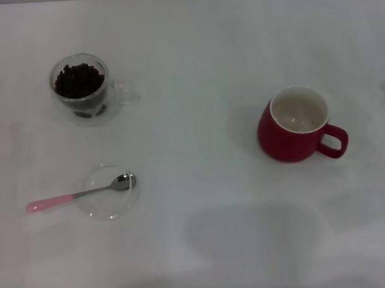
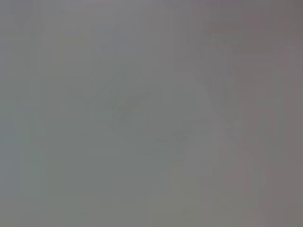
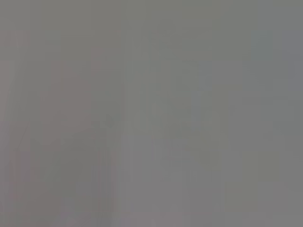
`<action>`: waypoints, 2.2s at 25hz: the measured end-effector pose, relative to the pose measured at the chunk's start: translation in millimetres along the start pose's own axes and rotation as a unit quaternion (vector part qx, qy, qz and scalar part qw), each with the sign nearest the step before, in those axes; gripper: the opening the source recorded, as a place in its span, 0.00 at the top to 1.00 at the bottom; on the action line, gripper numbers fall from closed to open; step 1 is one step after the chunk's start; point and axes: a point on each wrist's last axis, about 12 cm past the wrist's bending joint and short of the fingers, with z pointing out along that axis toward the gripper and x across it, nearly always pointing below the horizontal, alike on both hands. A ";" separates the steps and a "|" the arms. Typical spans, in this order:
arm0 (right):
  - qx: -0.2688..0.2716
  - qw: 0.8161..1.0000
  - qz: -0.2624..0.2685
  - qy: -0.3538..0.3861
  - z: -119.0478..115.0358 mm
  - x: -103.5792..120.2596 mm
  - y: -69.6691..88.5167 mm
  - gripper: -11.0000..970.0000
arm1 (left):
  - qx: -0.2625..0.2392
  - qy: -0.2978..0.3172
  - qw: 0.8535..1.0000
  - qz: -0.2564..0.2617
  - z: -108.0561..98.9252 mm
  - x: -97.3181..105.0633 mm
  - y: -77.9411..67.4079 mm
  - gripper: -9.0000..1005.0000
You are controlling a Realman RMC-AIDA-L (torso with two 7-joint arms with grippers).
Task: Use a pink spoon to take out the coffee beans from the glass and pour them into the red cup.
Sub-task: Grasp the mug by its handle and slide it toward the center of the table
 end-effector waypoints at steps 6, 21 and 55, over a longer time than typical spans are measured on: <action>-0.037 0.999 0.006 0.019 -8.8 3.6 9.5 0.36 | 0.011 0.003 1.000 -0.002 -0.4 0.8 -3.6 0.26; -0.110 0.990 0.028 0.078 -43.9 12.7 31.6 0.36 | 0.014 0.000 1.000 -0.006 1.4 0.4 -6.2 0.26; -0.183 0.963 0.005 0.196 -25.4 45.5 50.0 0.38 | 0.020 0.012 0.999 -0.031 -3.9 4.0 -12.5 0.26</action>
